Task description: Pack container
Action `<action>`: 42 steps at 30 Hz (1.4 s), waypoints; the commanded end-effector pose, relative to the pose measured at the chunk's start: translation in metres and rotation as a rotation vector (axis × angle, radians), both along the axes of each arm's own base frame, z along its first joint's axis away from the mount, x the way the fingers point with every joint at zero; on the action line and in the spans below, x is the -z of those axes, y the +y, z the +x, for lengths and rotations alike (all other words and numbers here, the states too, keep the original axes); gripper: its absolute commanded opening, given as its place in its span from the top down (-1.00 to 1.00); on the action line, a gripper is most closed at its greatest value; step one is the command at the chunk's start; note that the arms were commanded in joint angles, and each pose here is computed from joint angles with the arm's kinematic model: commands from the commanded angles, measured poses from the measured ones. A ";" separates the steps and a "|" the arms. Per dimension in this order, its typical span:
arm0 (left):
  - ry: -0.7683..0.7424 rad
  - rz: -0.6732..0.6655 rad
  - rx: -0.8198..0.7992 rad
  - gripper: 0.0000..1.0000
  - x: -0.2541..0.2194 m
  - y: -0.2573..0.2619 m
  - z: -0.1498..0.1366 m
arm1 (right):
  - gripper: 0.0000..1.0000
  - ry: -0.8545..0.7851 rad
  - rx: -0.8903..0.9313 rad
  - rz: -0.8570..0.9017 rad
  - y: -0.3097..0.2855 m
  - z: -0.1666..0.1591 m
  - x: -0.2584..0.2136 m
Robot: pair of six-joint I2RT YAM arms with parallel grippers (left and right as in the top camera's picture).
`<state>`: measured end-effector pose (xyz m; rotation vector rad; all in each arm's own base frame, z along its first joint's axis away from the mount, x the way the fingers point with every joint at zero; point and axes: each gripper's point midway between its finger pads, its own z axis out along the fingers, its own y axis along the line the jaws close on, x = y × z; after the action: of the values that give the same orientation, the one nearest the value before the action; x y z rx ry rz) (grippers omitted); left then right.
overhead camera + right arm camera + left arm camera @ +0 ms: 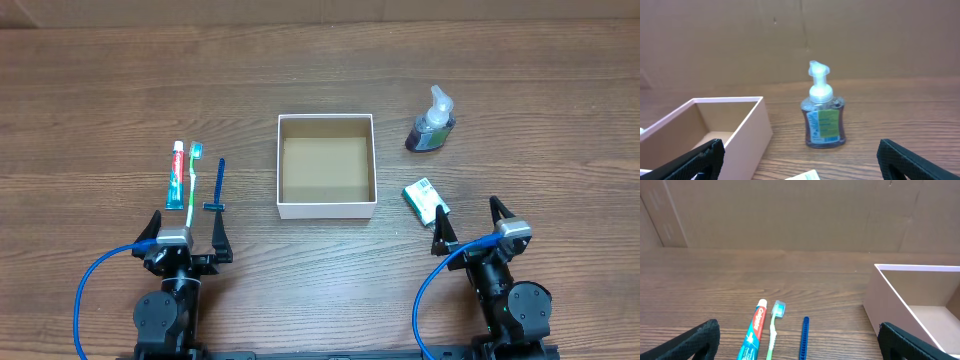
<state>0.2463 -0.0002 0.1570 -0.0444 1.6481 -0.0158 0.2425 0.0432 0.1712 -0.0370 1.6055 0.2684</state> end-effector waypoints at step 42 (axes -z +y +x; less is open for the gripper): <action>-0.006 0.012 -0.013 -1.00 0.000 0.003 0.000 | -1.00 0.704 -0.037 -0.026 0.024 0.112 -0.144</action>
<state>0.2464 -0.0002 0.1563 -0.0444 1.6492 -0.0157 0.3335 0.0667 0.3148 0.0179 2.2989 0.3263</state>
